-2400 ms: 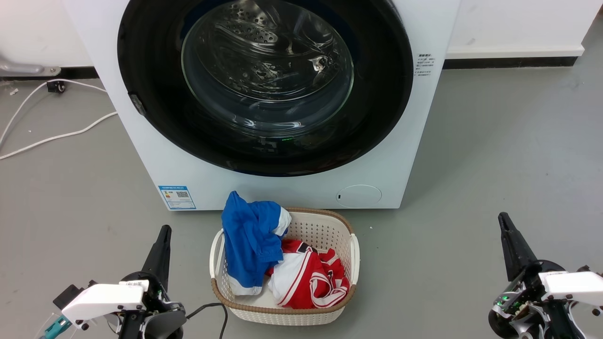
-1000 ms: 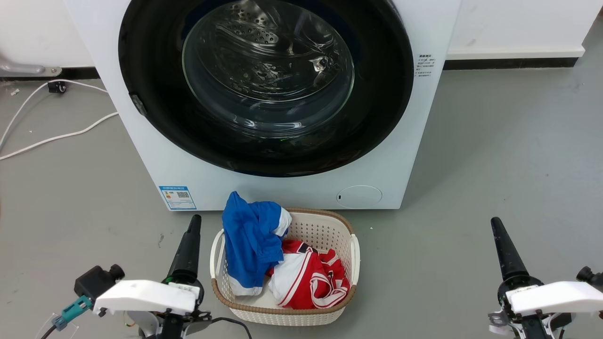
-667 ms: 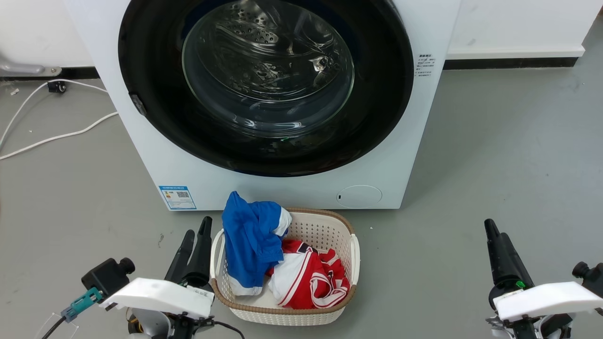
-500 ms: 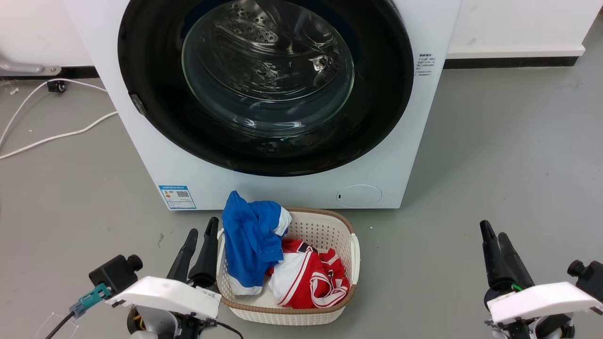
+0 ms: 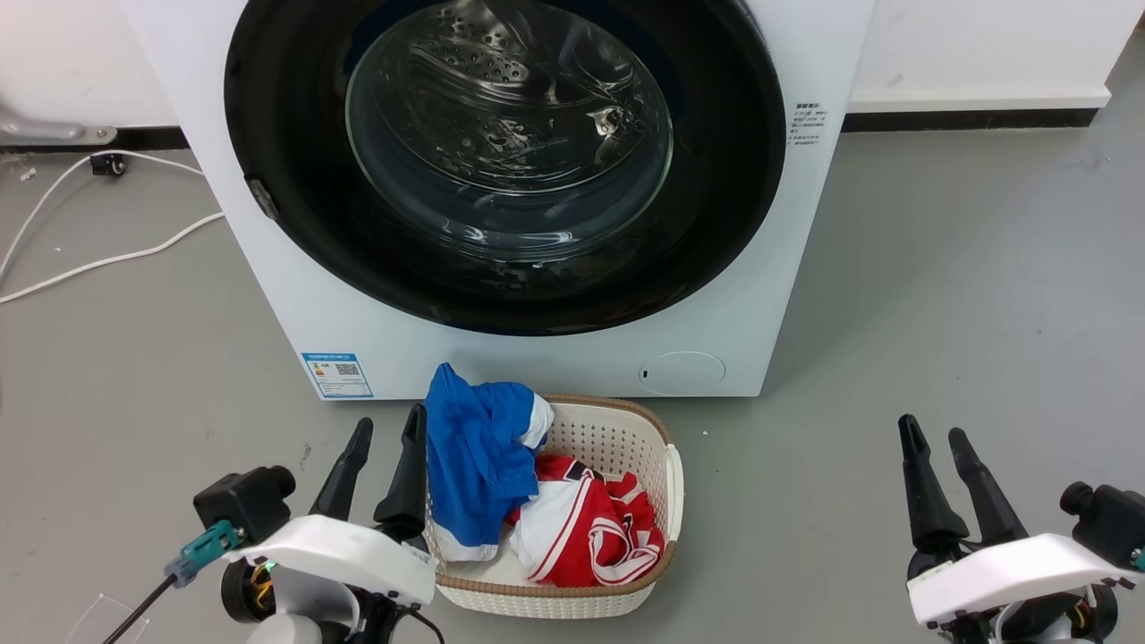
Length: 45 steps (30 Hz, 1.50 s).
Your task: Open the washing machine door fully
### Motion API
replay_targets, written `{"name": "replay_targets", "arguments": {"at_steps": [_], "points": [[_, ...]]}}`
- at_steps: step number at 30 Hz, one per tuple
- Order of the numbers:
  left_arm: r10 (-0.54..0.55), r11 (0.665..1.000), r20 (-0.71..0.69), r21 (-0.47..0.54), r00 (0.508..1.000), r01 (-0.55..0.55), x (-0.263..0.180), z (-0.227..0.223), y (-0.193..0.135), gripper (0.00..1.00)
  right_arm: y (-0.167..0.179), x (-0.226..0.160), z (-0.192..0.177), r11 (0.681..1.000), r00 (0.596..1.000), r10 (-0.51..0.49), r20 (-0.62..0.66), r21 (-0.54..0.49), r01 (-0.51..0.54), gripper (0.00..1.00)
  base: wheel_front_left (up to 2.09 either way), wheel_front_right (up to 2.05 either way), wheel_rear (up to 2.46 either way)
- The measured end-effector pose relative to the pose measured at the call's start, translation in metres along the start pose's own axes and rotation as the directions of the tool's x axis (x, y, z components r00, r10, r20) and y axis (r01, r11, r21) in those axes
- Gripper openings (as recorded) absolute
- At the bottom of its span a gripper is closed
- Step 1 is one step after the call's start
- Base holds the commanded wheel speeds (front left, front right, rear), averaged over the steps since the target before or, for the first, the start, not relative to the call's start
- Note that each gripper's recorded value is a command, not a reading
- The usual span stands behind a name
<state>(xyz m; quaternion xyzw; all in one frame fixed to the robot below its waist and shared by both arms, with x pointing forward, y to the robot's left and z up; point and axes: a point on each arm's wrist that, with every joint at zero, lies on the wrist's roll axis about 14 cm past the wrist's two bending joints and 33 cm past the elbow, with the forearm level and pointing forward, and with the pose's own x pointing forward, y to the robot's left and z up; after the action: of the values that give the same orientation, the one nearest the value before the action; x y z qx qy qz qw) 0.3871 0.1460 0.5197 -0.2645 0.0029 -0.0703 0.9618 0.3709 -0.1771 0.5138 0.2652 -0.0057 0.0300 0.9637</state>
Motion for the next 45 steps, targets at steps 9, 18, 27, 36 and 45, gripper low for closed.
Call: {"name": "replay_targets", "arguments": {"at_steps": [9, 18, 27, 36, 45], "points": [[-0.025, 0.992, 0.006, 0.125, 1.000, 0.024, 0.002, 0.001, -0.007, 1.00, 0.006, -0.001, 0.000, 0.992, 1.000, 0.024, -0.002, -0.121, -0.024, 1.00, 0.00, 0.00, 0.00], [-0.038, 0.971, 0.007, 0.236, 0.999, 0.035, 0.000, -0.001, -0.009, 1.00, 0.012, -0.004, -0.002, 0.974, 0.999, 0.043, -0.015, -0.223, -0.045, 1.00, 0.00, 0.00, 0.00], [-0.054, 0.946, 0.000, 0.320, 0.999, 0.051, 0.000, -0.006, -0.012, 1.00, 0.015, -0.005, -0.003, 0.948, 0.998, 0.055, -0.021, -0.311, -0.059, 1.00, 0.00, 0.00, 0.00], [-0.061, 0.924, 0.011, 0.379, 0.998, 0.052, 0.001, -0.006, -0.013, 1.00, 0.019, -0.008, -0.007, 0.926, 0.997, 0.068, -0.029, -0.370, -0.074, 1.00, 0.00, 0.00, 0.00], [-0.066, 0.905, 0.030, 0.422, 0.997, 0.047, 0.001, -0.003, -0.012, 1.00, 0.021, -0.008, -0.010, 0.901, 0.996, 0.078, -0.036, -0.425, -0.086, 1.00, 0.00, 0.00, 0.00]]}}
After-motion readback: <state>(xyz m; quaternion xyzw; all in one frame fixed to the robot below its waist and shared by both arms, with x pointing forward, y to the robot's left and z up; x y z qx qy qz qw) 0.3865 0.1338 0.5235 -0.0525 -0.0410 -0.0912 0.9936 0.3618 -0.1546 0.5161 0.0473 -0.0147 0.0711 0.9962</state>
